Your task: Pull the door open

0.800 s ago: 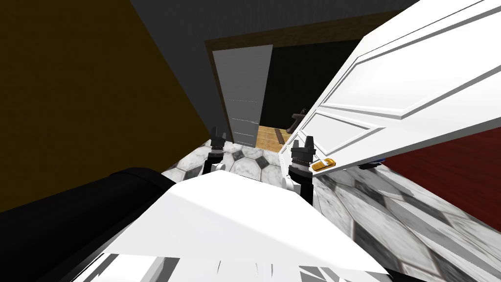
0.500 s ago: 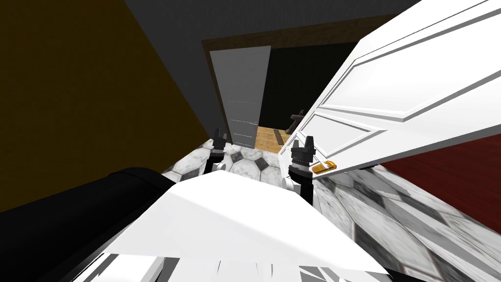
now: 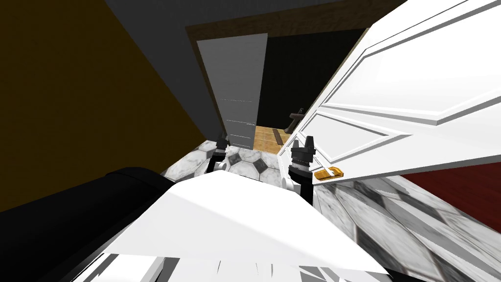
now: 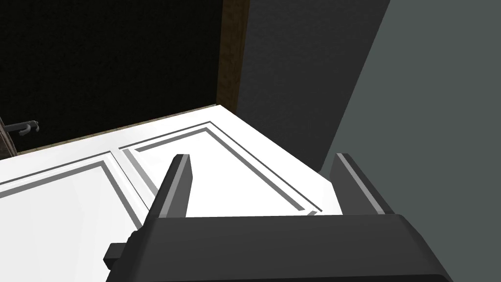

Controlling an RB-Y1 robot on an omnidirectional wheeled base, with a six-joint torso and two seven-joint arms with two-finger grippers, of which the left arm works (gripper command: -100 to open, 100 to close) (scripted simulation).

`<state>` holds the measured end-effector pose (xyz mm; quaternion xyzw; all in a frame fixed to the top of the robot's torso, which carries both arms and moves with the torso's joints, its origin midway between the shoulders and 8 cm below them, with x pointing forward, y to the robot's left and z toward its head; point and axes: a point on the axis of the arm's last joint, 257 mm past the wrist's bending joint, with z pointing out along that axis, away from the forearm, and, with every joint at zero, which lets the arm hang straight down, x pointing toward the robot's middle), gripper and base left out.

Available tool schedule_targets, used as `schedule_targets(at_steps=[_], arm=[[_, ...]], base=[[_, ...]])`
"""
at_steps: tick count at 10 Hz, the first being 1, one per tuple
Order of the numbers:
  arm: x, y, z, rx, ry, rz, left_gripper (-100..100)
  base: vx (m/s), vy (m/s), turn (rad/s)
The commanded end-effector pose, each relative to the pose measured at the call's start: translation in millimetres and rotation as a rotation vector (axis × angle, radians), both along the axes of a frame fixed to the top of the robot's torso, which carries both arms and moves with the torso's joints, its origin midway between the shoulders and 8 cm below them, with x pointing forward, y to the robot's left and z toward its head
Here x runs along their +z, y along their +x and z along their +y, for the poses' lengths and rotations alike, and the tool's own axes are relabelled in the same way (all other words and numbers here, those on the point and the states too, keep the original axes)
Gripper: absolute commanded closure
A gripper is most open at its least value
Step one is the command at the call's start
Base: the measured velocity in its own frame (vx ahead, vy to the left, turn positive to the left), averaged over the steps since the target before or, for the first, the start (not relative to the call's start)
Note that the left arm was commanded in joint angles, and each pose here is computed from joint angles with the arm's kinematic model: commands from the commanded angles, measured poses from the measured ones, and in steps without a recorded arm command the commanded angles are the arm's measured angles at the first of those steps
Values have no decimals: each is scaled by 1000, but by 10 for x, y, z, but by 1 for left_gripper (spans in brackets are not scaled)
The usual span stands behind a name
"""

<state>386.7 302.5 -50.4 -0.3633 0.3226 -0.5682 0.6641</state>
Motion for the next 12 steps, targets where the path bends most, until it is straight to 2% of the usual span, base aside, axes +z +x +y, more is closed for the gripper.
schedule_targets(at_steps=[1, 4, 5, 7, 8, 12], arm=[[-114, 55, 9, -5, -2, 26, -100], [-275, 153, 40, -11, -6, 61, -100], [-390, 220, 64, -14, -8, 87, -100], [-505, 286, 92, -16, -11, 112, -100], [-625, 352, 122, -18, -14, 138, -100], [-867, 478, 192, -20, -22, 191, -100]], base=[[148, -24, -35], [104, -6, -33], [123, -15, -61], [121, -22, -48], [142, -7, -81], [123, -19, -43]])
